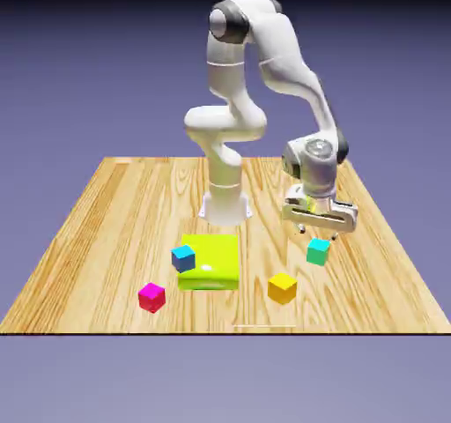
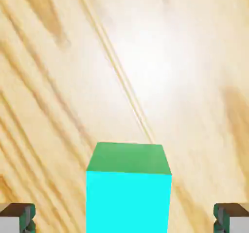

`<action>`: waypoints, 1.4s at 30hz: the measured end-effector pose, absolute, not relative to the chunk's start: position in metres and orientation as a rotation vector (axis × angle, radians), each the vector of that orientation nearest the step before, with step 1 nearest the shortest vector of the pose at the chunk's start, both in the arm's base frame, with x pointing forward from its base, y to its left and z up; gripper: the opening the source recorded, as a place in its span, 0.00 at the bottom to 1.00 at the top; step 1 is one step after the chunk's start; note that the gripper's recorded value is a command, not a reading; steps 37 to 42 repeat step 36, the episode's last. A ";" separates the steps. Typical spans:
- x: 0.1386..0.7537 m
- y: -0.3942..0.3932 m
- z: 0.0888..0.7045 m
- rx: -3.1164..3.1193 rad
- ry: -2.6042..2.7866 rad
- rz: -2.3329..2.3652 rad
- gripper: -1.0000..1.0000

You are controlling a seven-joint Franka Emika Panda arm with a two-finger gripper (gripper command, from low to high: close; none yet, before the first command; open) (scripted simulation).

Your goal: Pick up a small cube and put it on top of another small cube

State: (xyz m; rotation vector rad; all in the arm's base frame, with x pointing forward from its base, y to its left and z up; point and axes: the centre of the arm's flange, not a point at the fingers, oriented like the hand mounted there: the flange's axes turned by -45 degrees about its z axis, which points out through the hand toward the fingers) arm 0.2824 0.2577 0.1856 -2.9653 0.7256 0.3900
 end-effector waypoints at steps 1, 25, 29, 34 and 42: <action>0.282 0.259 0.177 -2.964 0.726 0.390 0.50; 0.417 0.180 0.235 -3.002 0.543 0.400 0.00; 0.453 0.138 0.249 -3.029 0.507 0.398 0.00; 0.440 0.142 0.181 -3.030 0.507 0.398 1.00; 0.440 0.142 0.181 -3.031 0.507 0.398 1.00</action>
